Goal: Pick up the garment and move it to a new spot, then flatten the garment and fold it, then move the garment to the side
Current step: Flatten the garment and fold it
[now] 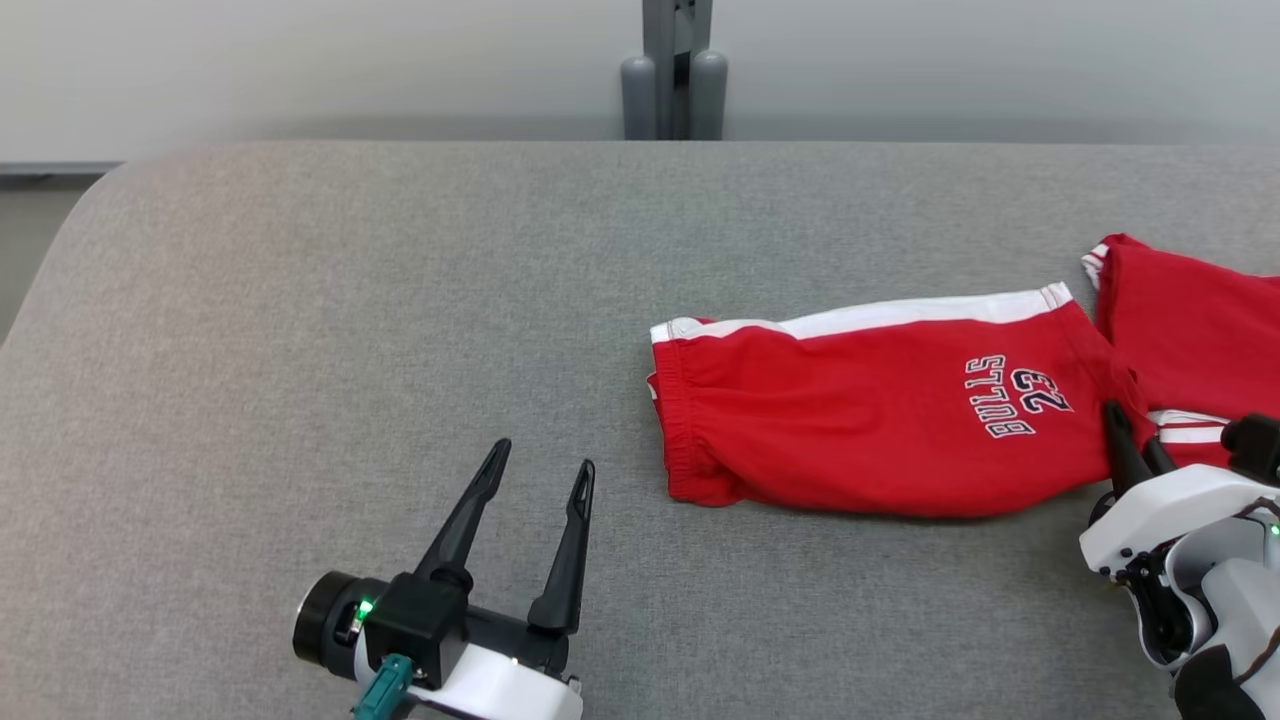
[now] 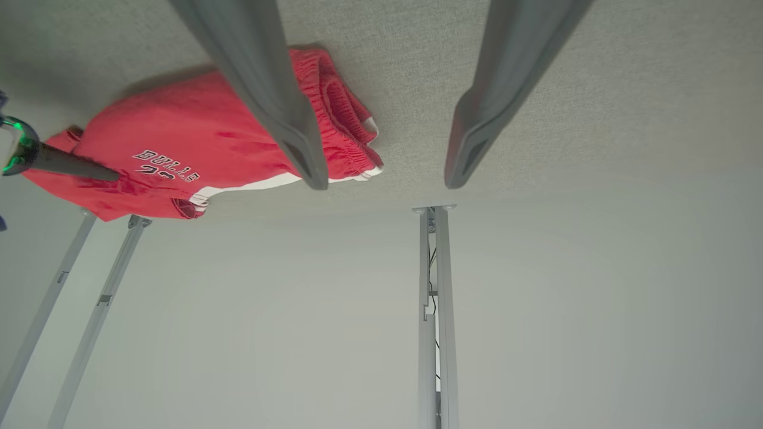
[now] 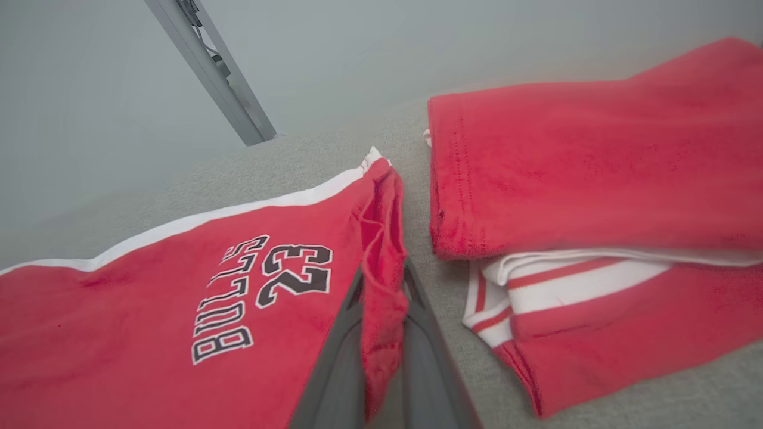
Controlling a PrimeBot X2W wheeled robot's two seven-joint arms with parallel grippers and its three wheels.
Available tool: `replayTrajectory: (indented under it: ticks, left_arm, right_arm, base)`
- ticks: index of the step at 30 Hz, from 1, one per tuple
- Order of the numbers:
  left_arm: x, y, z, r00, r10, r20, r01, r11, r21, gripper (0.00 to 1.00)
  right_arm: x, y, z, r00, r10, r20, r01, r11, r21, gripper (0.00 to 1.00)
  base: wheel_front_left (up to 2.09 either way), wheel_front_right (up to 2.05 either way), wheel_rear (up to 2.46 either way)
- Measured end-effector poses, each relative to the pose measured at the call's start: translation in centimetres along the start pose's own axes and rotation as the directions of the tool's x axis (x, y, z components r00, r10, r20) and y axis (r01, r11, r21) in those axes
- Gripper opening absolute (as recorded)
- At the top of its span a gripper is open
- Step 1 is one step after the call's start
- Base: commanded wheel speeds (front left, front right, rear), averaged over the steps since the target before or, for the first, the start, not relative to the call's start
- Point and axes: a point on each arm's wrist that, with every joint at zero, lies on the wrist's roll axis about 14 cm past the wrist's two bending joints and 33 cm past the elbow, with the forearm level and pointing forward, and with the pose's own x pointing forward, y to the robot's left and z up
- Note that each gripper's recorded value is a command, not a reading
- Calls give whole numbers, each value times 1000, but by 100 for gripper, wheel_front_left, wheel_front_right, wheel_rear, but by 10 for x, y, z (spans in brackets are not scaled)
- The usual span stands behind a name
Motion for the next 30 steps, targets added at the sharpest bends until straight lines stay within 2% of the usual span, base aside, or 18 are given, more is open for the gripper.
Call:
replayTrajectory:
  ticks: [6,13,15,21,28,30]
  left_arm:
    - [-5,-12,-1,999,-35,-10,35,999,-2,100]
    - [-11,-8,3,1000,-20,-6,20,1000,-4,100]
    - [-15,-4,3,1000,-4,-8,4,1000,-3,100]
    - [-21,4,5,1000,27,-4,-27,1000,-1,100]
    - [-26,18,8,997,81,4,-81,997,5,100]
    - [-27,20,8,996,86,4,-86,996,5,100]
  right_arm:
    - [-11,1,14,999,7,40,-6,1000,-29,0]
    - [-2,54,30,986,147,83,-139,986,-91,0]
    - [2,93,34,965,242,96,-231,966,-114,0]
    - [2,156,37,914,396,83,-381,912,-155,0]
    - [-8,208,25,855,519,20,-503,837,-214,0]
    - [-9,214,21,848,530,7,-517,829,-213,0]
  base:
    - [0,0,0]
    - [0,0,0]
    - [0,0,0]
    - [0,0,0]
    - [0,0,0]
    - [0,0,0]
